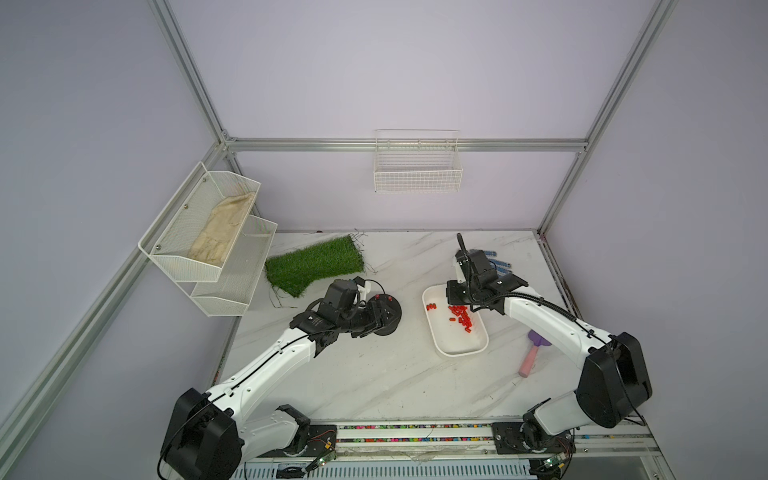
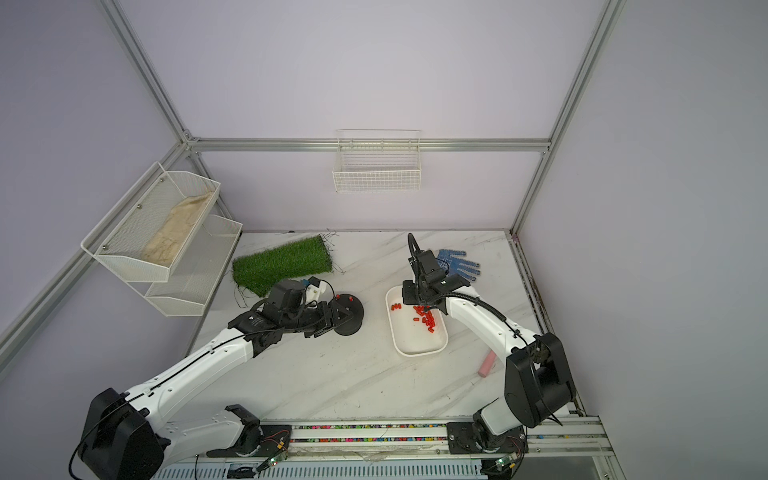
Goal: Cover the protruding screws with screw protection sleeves
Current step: Pick up the screw protection sleeve from the storage box.
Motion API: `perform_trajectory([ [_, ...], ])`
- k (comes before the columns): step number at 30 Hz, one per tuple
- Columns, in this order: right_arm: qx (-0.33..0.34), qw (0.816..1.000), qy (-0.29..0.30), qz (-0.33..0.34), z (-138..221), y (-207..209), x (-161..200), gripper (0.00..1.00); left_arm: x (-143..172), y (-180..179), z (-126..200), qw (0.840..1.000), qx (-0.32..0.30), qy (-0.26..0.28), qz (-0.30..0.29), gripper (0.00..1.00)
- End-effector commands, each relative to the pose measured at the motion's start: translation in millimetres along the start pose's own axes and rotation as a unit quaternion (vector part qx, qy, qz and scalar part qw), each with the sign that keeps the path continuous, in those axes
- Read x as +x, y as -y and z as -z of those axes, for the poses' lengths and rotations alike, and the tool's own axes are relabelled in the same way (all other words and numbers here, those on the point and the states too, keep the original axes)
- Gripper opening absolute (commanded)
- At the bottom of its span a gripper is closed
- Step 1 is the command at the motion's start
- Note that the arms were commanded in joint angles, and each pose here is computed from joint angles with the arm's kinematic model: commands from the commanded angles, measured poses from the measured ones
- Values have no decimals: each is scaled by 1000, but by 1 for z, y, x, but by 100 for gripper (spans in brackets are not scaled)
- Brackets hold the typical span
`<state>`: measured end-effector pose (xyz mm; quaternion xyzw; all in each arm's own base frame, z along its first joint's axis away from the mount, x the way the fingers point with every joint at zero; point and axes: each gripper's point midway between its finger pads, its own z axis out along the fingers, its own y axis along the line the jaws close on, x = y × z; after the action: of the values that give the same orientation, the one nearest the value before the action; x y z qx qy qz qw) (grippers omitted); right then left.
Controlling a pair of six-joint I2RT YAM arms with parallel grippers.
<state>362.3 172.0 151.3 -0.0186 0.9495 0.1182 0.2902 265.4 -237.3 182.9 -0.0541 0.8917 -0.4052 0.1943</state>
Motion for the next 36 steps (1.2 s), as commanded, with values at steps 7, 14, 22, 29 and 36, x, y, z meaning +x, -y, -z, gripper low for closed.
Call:
perform_trajectory([
  [7,43,997,-68,-22,-36,27,35,19,-13,41,-2,997,37,21,-63,64],
  [14,52,994,-92,-29,-54,36,51,23,-12,38,2,997,35,30,-62,64],
  [22,41,992,-105,-53,-62,43,64,23,-11,34,0,997,31,26,-59,64],
  [29,29,992,-107,-62,-70,46,68,22,-10,34,1,998,31,27,-57,64],
  [36,5,994,-93,-64,-76,39,60,27,-9,32,-1,998,29,26,-55,64],
])
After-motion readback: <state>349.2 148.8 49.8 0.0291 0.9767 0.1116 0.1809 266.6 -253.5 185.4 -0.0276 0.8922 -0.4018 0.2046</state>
